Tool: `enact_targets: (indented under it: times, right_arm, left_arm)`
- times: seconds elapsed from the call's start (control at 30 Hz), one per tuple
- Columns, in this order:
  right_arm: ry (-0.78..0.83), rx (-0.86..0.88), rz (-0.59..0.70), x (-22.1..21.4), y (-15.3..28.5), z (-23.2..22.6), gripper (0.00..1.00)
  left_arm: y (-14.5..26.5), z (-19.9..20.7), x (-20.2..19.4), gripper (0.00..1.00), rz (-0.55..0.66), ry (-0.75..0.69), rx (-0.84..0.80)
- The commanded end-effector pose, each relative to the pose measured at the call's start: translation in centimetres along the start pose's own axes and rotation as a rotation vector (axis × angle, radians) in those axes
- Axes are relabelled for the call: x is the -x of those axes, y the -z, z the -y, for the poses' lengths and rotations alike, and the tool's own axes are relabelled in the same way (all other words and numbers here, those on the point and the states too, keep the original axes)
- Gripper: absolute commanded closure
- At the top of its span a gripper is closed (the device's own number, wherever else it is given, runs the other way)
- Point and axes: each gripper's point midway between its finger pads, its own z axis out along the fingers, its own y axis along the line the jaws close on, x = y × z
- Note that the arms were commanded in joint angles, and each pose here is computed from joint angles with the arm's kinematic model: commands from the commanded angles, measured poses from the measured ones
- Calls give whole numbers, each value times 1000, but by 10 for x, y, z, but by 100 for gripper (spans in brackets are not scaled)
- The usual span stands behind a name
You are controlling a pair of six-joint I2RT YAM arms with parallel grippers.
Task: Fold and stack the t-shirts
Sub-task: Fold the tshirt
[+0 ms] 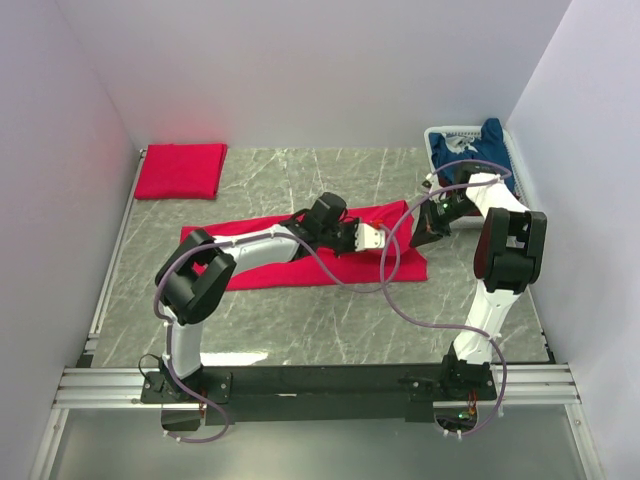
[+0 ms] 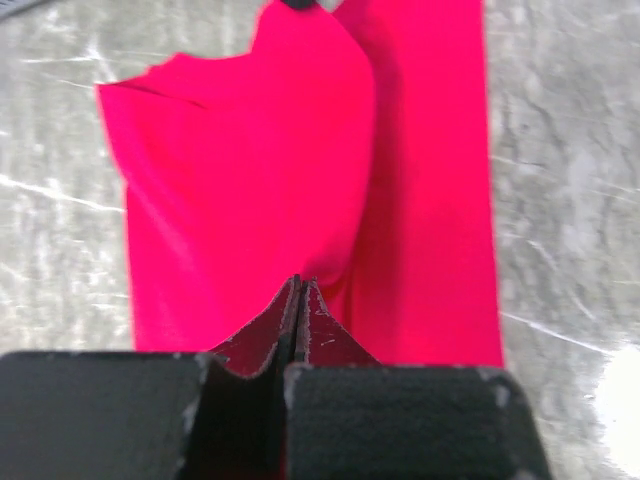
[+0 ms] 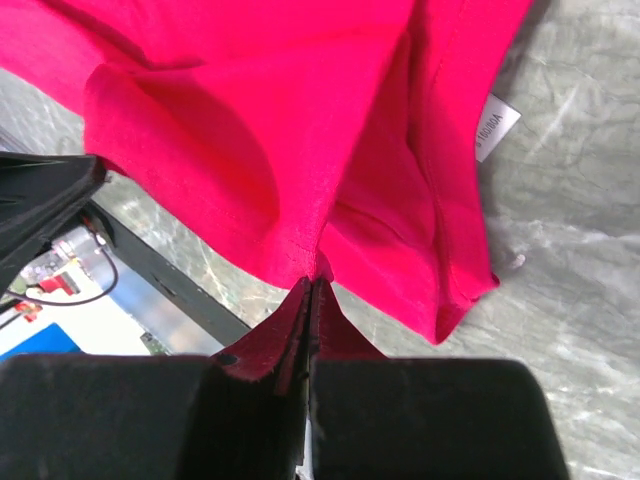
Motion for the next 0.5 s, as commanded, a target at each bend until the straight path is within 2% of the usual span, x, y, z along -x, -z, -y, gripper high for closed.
enact_targets:
  times: [0.0, 0.23, 0.47]
  right_arm:
    - [1, 38, 39, 9, 4, -7, 100]
    - [11, 61, 73, 7, 4, -16, 100]
    - [71, 41, 188, 43, 27, -30, 100]
  left_arm:
    - [8, -16, 25, 100, 64, -22, 11]
    - [10, -18, 24, 100, 70, -25, 21]
    - [14, -48, 20, 100, 67, -29, 80]
